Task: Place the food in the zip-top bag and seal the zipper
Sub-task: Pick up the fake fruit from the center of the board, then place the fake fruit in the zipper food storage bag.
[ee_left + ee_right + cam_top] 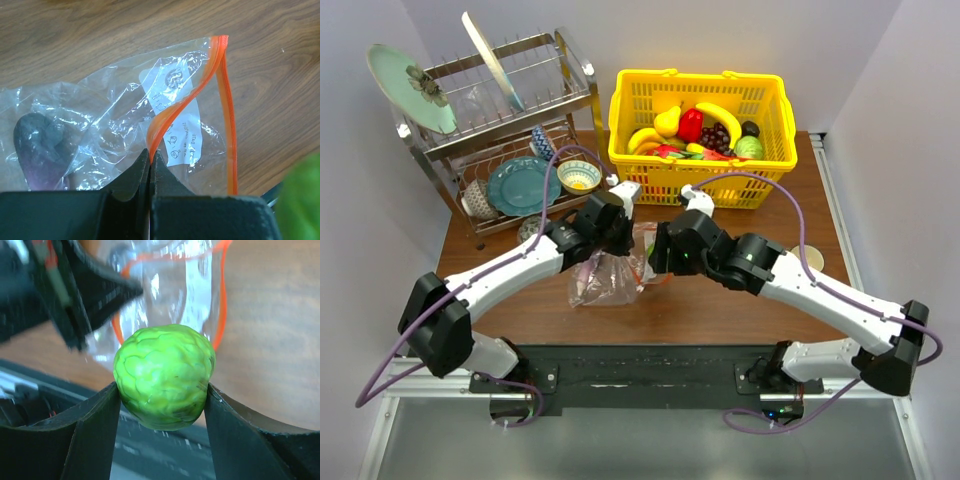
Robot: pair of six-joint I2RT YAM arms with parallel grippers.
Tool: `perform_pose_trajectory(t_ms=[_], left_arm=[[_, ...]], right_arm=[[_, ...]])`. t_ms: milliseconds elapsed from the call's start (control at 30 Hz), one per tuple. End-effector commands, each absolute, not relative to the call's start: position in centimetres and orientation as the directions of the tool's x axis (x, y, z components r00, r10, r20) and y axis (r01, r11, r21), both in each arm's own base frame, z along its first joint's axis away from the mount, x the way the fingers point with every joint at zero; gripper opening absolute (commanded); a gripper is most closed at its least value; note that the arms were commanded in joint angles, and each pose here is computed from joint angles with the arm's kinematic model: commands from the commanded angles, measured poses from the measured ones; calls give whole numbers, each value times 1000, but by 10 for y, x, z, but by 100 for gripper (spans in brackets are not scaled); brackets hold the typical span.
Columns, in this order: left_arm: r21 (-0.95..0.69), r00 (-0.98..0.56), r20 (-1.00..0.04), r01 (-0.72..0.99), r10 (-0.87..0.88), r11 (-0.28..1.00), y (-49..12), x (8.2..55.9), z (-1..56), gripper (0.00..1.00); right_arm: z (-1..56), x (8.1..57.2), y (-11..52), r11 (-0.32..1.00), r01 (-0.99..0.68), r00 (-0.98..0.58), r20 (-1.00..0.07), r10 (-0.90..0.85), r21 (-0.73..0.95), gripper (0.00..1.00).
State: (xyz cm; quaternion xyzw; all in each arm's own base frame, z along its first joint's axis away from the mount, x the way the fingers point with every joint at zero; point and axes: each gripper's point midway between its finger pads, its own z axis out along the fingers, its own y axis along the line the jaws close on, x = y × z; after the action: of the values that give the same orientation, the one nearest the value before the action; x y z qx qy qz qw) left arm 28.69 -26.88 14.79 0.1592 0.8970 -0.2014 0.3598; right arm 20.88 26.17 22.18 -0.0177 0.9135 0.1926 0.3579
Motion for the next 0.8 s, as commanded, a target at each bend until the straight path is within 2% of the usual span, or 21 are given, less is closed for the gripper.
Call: perform_pose_trajectory(t_ms=[0, 233, 300, 333, 367, 567, 667, 733, 767], left_arm=[[-268, -642, -762, 436, 88, 859, -273, 292, 196, 0], [-289, -640, -764, 457, 85, 841, -281, 294, 217, 0], [-296, -637, -767, 456, 76, 839, -283, 294, 221, 0], [-295, -635, -769, 451, 70, 842, -281, 296, 222, 0], [-294, -632, -771, 453, 71, 842, -282, 296, 224, 0], [-261, -626, -775, 442, 86, 859, -272, 302, 223, 0], [-232, -618, -780, 430, 98, 872, -259, 309, 226, 0], [-217, -605, -790, 428, 100, 878, -252, 314, 232, 0], [-197, -599, -792, 432, 117, 880, -248, 315, 233, 0]], right_arm=[[229, 251, 273, 904, -141, -667, -714, 215, 403, 35], [227, 284, 287, 812, -159, -585, -717, 380, 561, 33], [218, 287, 296, 813, -172, -599, -714, 362, 556, 57], [213, 286, 297, 819, -161, -619, -702, 351, 551, 74], [216, 288, 298, 821, -144, -622, -696, 359, 552, 98], [253, 285, 288, 819, -213, -563, -752, 343, 533, 99], [285, 288, 263, 865, -195, -495, -808, 320, 463, 97], [292, 293, 243, 917, -172, -464, -851, 247, 360, 97], [316, 297, 239, 919, -171, -430, -866, 255, 356, 97]])
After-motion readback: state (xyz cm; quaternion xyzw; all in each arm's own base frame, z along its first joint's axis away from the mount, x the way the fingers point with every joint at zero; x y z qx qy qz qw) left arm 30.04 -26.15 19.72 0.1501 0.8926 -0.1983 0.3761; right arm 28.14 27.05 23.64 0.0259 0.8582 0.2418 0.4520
